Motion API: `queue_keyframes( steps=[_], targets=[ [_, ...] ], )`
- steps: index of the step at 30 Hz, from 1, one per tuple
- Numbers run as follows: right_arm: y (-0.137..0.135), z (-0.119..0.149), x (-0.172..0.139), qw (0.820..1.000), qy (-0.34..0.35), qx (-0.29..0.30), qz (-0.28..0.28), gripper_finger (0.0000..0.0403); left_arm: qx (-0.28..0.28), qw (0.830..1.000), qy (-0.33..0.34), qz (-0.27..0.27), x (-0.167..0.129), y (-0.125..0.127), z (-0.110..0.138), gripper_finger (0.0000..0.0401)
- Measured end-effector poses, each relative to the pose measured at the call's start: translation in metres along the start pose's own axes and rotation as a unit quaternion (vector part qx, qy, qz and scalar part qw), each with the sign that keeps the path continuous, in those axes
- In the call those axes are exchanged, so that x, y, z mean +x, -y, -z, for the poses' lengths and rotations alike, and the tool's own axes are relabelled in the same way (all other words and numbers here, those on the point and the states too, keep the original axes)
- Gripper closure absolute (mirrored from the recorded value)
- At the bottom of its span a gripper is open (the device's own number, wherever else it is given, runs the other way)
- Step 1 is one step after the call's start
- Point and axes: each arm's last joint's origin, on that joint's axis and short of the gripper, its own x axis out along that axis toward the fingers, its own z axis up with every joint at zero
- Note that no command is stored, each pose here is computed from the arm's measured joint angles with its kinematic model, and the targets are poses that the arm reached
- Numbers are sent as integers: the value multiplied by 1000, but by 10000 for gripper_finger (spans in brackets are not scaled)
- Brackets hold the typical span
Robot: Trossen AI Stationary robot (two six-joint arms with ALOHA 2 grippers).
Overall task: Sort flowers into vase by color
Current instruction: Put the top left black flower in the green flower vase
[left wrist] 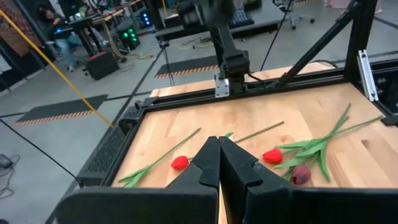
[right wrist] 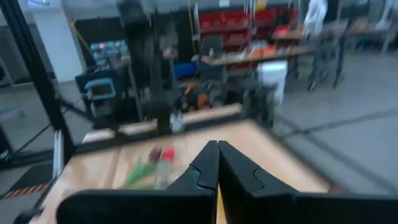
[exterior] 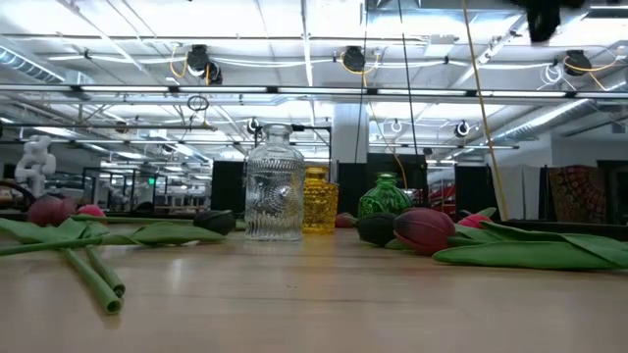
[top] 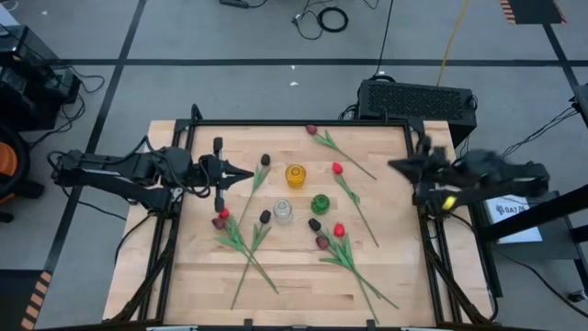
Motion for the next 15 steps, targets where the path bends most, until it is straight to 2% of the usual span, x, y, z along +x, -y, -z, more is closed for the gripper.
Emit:
queue_keyframes(
  steps=[4,7,11,15],
  targets=[
    [-8,-54,2,999,40,-23,-1,403,0,1000,0,-1,0,0,0,399],
    [-14,-71,14,998,36,-45,12,403,-9,1000,-1,-4,0,0,0,399],
    [-22,-62,38,996,-13,-83,15,403,-65,998,-1,-7,0,0,0,399],
    [-28,-34,61,993,-86,-77,19,403,-102,993,-15,-50,0,-3,2,399]
  ],
)
